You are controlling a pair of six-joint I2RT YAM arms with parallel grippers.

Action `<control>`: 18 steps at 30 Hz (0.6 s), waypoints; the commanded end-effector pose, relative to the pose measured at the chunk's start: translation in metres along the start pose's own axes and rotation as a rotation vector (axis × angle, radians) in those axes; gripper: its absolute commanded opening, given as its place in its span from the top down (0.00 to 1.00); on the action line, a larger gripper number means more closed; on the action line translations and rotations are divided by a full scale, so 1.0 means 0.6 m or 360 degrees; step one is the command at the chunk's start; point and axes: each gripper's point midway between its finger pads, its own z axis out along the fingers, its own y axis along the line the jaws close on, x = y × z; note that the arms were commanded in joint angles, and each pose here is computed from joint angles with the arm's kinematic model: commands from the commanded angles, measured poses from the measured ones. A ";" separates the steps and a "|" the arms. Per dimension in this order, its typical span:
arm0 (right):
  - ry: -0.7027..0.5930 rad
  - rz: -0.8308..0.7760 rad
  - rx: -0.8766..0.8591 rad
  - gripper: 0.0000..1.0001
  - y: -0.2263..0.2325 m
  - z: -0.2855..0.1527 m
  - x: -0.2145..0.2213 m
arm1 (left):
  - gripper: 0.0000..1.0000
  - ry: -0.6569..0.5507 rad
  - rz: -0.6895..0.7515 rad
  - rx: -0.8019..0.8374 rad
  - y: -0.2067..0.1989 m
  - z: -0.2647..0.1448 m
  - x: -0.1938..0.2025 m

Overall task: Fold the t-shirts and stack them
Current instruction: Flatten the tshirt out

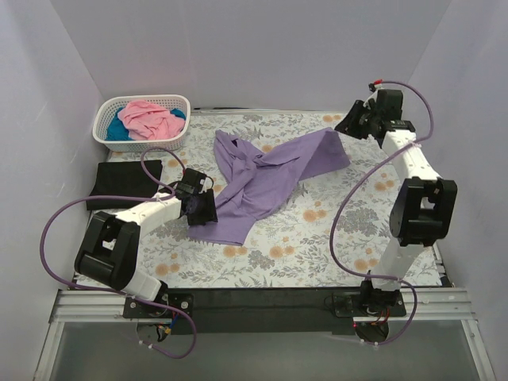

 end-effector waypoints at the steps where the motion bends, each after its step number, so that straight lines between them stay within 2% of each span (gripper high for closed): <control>1: 0.0216 -0.0028 -0.0037 0.65 0.004 0.034 0.029 | 0.54 0.0155 0.0004 -0.0065 0.021 0.015 0.044; 5: 0.0204 -0.0109 0.0124 0.53 -0.034 0.025 0.042 | 0.54 0.0159 0.0004 -0.0064 0.021 0.016 0.045; 11: 0.0298 -0.0100 0.0003 0.51 -0.035 0.015 0.114 | 0.54 0.0163 0.0010 -0.0052 0.018 0.016 0.044; 15: 0.0258 -0.0125 -0.0126 0.45 0.006 0.038 0.128 | 0.54 0.0165 0.0013 -0.0053 0.018 0.016 0.044; 18: 0.0213 -0.0174 -0.0061 0.45 0.018 0.065 0.119 | 0.54 0.0164 0.0013 -0.0054 0.018 0.016 0.044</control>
